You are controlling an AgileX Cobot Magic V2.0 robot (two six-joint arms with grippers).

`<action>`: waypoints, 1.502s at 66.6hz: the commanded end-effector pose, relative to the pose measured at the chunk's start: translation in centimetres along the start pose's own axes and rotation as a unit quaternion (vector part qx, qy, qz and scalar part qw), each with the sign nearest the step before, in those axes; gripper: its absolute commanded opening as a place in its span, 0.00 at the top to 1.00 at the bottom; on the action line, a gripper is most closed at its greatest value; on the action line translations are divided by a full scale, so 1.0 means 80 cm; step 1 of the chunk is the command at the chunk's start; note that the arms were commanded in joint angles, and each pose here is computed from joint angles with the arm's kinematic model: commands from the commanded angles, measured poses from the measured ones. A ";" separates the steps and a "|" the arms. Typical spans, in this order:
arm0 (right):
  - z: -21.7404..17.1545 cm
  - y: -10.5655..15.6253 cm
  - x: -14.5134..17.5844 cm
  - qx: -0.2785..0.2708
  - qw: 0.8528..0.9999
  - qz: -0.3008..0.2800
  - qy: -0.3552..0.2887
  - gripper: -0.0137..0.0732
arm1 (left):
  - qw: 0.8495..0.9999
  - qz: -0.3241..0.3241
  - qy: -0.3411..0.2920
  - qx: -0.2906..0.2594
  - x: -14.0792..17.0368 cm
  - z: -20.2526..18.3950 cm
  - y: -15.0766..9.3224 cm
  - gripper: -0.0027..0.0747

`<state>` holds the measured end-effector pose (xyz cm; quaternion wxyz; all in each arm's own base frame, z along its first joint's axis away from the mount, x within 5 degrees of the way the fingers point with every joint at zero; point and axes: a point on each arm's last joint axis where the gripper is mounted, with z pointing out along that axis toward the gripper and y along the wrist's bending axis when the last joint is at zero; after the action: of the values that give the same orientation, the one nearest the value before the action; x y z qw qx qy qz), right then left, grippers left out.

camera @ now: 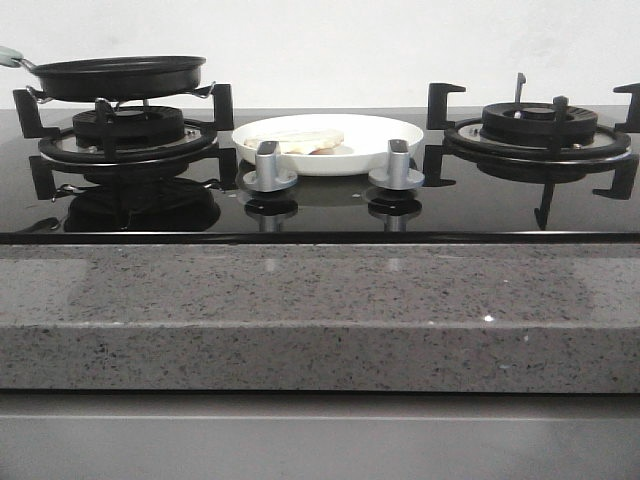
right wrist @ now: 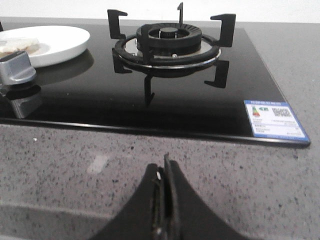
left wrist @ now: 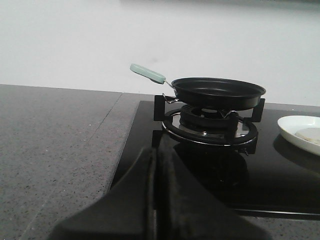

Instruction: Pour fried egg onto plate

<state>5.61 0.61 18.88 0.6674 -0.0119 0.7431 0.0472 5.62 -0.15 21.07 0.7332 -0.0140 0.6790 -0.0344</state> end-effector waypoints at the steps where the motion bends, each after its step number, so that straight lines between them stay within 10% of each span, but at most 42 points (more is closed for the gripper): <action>1: -0.004 -0.002 -0.020 0.013 0.996 -0.006 -0.083 0.92 | 0.999 -0.003 -0.046 0.001 -0.008 -0.002 0.000 0.99; 100: -0.007 -0.006 -0.033 0.040 0.989 0.003 -0.141 0.92 | 0.999 -0.003 -0.045 0.001 -0.008 -0.002 0.000 0.99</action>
<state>5.66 0.00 20.38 0.7277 0.0256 0.6849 0.0270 5.61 -0.15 21.13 0.7356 -0.0140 0.6765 -0.0344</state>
